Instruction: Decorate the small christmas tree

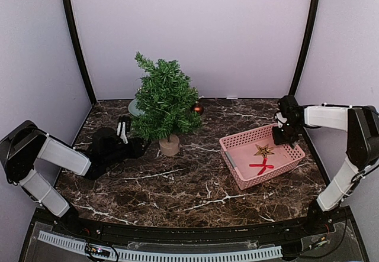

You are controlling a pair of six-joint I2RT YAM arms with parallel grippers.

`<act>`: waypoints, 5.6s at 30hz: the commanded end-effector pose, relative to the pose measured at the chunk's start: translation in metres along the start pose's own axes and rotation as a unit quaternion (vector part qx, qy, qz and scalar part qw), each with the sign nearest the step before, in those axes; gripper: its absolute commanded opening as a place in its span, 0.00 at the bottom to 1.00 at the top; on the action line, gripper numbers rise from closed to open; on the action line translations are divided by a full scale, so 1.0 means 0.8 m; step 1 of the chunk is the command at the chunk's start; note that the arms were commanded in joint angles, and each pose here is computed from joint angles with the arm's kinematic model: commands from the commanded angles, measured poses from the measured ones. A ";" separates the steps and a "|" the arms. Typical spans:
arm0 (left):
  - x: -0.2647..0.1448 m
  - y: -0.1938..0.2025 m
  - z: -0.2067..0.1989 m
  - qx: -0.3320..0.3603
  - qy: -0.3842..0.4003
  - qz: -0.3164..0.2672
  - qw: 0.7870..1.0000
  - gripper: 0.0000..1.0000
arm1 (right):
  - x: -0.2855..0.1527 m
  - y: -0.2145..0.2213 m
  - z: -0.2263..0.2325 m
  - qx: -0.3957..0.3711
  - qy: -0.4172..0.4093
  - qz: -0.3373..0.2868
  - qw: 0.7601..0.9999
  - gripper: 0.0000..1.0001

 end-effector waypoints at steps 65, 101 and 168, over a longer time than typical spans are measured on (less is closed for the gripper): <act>0.005 -0.025 -0.029 0.018 0.061 -0.020 0.998 0.46 | 0.056 -0.020 0.003 0.058 -0.184 -0.032 0.981 0.65; 0.002 -0.026 -0.030 0.022 0.061 -0.023 0.998 0.46 | 0.009 -0.010 -0.007 0.115 -0.254 -0.087 0.956 0.29; -0.016 -0.027 -0.047 0.049 0.092 -0.036 0.994 0.46 | 0.006 -0.042 0.064 0.063 -0.070 -0.033 0.995 0.09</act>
Point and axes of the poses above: each gripper's point midway between its finger pads, its own x axis out along the fingers, its own z axis along the line the jaws close on, y = z × x, the point moved 9 cm from there along -x, back along the fingers, and after that the axes turned 14 degrees about -x, right-handed, at the moved point
